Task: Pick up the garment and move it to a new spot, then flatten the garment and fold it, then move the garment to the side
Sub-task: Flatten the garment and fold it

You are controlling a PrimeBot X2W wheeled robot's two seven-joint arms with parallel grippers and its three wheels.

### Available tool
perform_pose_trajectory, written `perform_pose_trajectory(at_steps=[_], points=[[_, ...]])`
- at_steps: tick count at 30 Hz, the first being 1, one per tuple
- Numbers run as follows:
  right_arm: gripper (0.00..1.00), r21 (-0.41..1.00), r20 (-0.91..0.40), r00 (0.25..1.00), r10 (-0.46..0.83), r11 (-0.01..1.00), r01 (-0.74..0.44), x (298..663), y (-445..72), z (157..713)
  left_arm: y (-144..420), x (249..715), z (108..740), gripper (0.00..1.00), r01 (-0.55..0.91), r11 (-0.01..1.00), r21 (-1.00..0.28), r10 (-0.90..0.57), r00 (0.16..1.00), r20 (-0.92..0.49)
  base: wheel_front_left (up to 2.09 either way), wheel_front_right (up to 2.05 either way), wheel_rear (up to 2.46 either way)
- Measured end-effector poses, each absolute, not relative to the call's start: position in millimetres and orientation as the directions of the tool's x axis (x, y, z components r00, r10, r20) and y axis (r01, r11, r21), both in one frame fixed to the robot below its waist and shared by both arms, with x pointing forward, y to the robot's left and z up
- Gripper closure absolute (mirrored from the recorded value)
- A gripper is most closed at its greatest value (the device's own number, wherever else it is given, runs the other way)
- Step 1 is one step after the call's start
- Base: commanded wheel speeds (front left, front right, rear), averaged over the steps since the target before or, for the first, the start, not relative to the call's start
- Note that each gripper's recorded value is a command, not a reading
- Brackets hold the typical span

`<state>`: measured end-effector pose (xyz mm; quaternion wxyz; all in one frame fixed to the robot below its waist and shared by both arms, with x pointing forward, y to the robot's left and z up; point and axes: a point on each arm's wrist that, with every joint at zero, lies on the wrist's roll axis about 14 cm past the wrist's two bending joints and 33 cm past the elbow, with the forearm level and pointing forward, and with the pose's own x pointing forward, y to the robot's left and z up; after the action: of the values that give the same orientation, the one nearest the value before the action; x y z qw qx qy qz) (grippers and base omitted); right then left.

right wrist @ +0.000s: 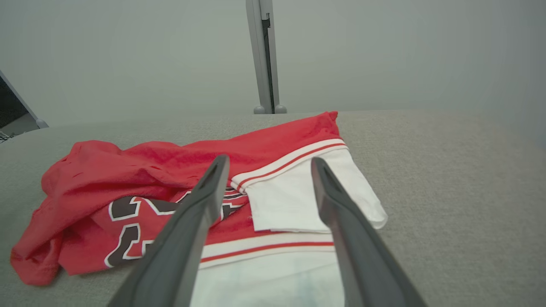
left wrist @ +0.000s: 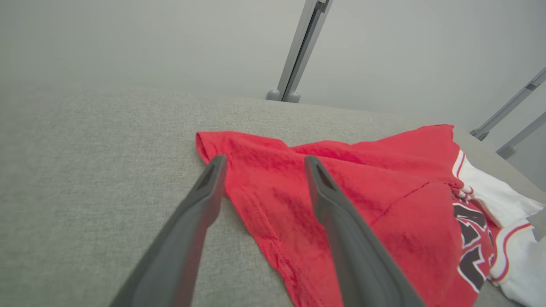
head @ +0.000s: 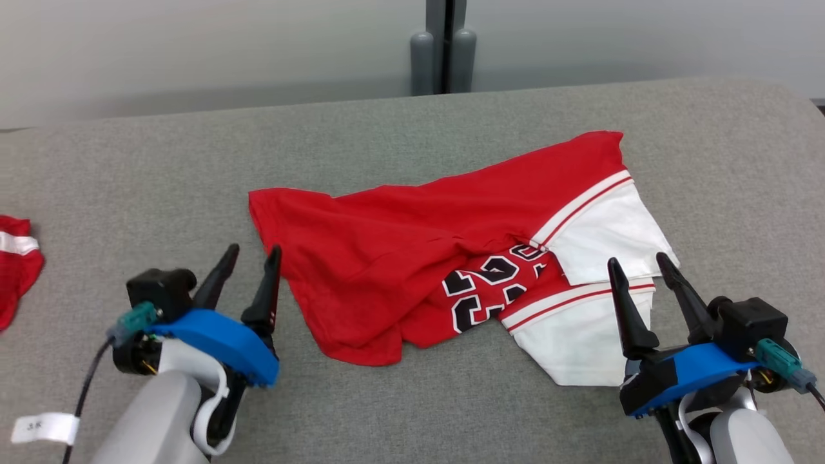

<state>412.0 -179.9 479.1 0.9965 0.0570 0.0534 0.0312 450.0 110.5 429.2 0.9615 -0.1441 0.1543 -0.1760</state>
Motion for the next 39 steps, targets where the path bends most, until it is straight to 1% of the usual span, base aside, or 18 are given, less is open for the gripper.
perform_pose_trajectory(at_steps=[3,7,10,14,20,28,29,30,31,35,39], points=[[0.0,0.112,-0.094,0.992,0.084,0.991,-0.074,412.3,-174.5,484.0,108.0,430.0,423.7,0.0,0.309,0.901,-0.305,-0.389,0.887,-0.249,0.0,0.0,0.0],[0.0,0.104,-0.09,0.99,0.104,0.99,-0.095,413.2,-167.8,487.2,95.0,412.5,417.8,0.0,0.367,0.893,-0.261,-0.432,0.86,-0.27,0.0,0.0,0.0],[0.0,0.097,-0.086,0.99,0.112,0.99,-0.104,412.8,-165.0,488.6,82.1,401.7,411.1,0.0,0.401,0.878,-0.261,-0.469,0.83,-0.302,0.0,0.0,0.0],[0.0,0.097,-0.099,0.987,0.126,0.988,-0.116,409.3,-160.4,484.5,73.0,392.3,398.9,0.0,0.394,0.877,-0.275,-0.474,0.804,-0.358,0.0,0.0,0.0],[0.0,0.101,-0.112,0.985,0.132,0.988,-0.121,408.4,-158.2,479.5,83.4,391.3,371.1,0.0,0.318,0.918,-0.237,-0.395,0.78,-0.486,0.0,0.0,0.0],[0.0,0.107,-0.132,0.982,0.135,0.987,-0.121,409.3,-157.7,472.0,82.5,409.0,351.8,0.0,0.304,0.933,-0.194,-0.359,0.727,-0.585,0.0,0.0,0.0],[0.0,0.107,-0.133,0.982,0.134,0.987,-0.121,409.3,-157.8,471.8,82.2,410.4,349.9,0.1,0.31,0.933,-0.185,-0.357,0.718,-0.598,0.0,0.0,0.0],[0.0,0.106,-0.131,0.982,0.133,0.987,-0.119,409.7,-158.4,472.2,81.3,412.2,349.2,0.8,0.316,0.932,-0.18,-0.358,0.713,-0.602,0.0,0.0,0.0],[0.0,0.106,-0.129,0.983,0.131,0.987,-0.117,410.3,-159.1,472.5,80.4,413.2,348.2,1.0,0.32,0.93,-0.18,-0.361,0.708,-0.607,0.0,0.0,0.0],[0.0,0.095,-0.124,0.984,0.128,0.989,-0.117,411.2,-160.0,472.9,77.7,414.7,346.0,1.0,0.329,0.926,-0.187,-0.372,0.698,-0.611,0.0,0.0,0.0],[0.0,0.079,-0.122,0.984,0.133,0.989,-0.124,412.2,-158.3,473.4,80.4,419.4,353.7,1.0,0.309,0.927,-0.21,-0.373,0.729,-0.573,0.0,0.0,0.0]])
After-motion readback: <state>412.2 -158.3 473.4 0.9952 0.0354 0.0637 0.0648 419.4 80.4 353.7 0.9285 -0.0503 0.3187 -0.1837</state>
